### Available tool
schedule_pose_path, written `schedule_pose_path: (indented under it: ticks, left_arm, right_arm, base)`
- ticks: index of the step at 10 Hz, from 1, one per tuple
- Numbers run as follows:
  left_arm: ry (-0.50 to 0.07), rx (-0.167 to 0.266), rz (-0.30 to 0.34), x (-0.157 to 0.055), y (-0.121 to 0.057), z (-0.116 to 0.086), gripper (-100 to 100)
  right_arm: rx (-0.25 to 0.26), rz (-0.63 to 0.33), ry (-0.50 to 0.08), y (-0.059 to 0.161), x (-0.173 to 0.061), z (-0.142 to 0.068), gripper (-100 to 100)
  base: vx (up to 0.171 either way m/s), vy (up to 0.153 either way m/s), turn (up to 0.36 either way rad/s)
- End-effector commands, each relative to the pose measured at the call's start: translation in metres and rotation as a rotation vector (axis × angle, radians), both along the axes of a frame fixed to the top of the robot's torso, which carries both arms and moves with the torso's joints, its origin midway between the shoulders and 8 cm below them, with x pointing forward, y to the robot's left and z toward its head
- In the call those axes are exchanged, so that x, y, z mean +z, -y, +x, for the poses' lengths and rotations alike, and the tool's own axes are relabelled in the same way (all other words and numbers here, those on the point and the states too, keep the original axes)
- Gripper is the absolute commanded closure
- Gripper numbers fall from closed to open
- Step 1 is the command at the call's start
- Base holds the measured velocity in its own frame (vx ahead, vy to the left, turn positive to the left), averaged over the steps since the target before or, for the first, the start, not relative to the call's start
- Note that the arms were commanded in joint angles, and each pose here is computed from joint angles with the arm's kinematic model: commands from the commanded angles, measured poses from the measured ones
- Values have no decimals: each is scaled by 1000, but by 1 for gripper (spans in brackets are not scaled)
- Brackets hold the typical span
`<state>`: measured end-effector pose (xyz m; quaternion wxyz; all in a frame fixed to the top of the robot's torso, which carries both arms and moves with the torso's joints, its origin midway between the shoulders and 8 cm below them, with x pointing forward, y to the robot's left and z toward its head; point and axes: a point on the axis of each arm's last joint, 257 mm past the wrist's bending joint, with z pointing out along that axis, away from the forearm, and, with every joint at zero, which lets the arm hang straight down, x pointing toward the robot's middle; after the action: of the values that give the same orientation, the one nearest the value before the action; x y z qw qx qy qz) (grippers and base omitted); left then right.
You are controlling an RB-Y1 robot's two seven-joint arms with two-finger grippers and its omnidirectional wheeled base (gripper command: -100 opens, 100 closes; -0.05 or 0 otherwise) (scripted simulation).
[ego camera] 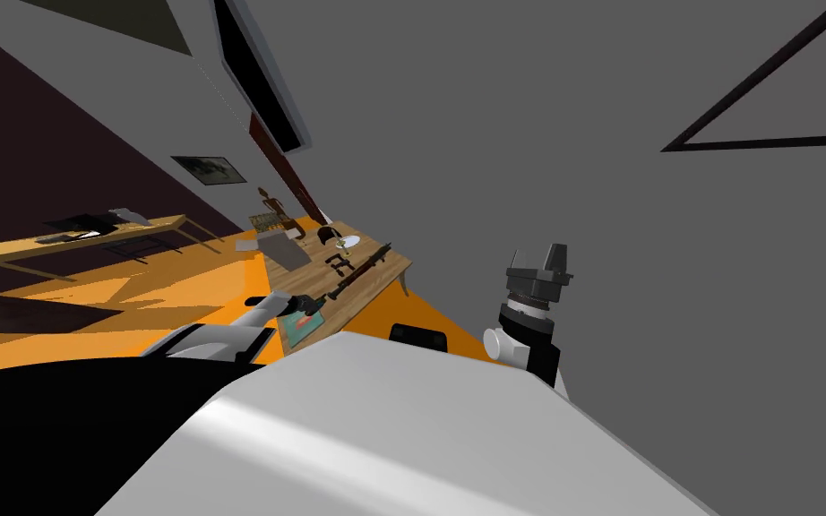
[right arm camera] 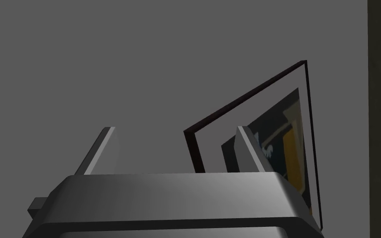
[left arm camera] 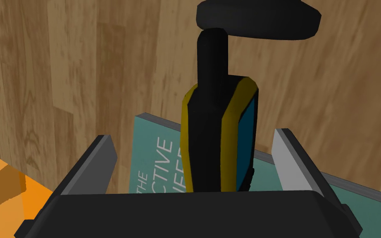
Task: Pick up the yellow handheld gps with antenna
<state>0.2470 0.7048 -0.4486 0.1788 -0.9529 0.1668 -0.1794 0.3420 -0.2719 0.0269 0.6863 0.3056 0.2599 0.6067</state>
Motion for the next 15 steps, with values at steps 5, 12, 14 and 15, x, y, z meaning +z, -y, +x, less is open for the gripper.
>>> schedule_pose_path:
  ticks: [5, 12, 14, 15]
  left_arm:
    - [1, -103, 6, -5, 22, 20, -100]
    - [3, -202, -6, -13, 53, 37, -100]
    - [5, -212, -10, -15, 58, 40, -100]
    - [4, -216, -10, -15, 59, 40, 100]
  right_arm:
    - [0, 0, 0, 0, 0, 0, 0]
    - [0, 0, 0, 0, 0, 0, 0]
    - [0, 0, 0, 0, 0, 0, 0]
    - [0, 0, 0, 0, 0, 0, 0]
  base:
    - [68, 7, 176]
    - [78, -7, 138]
    - [103, 8, 222]
    - [10, -2, -14]
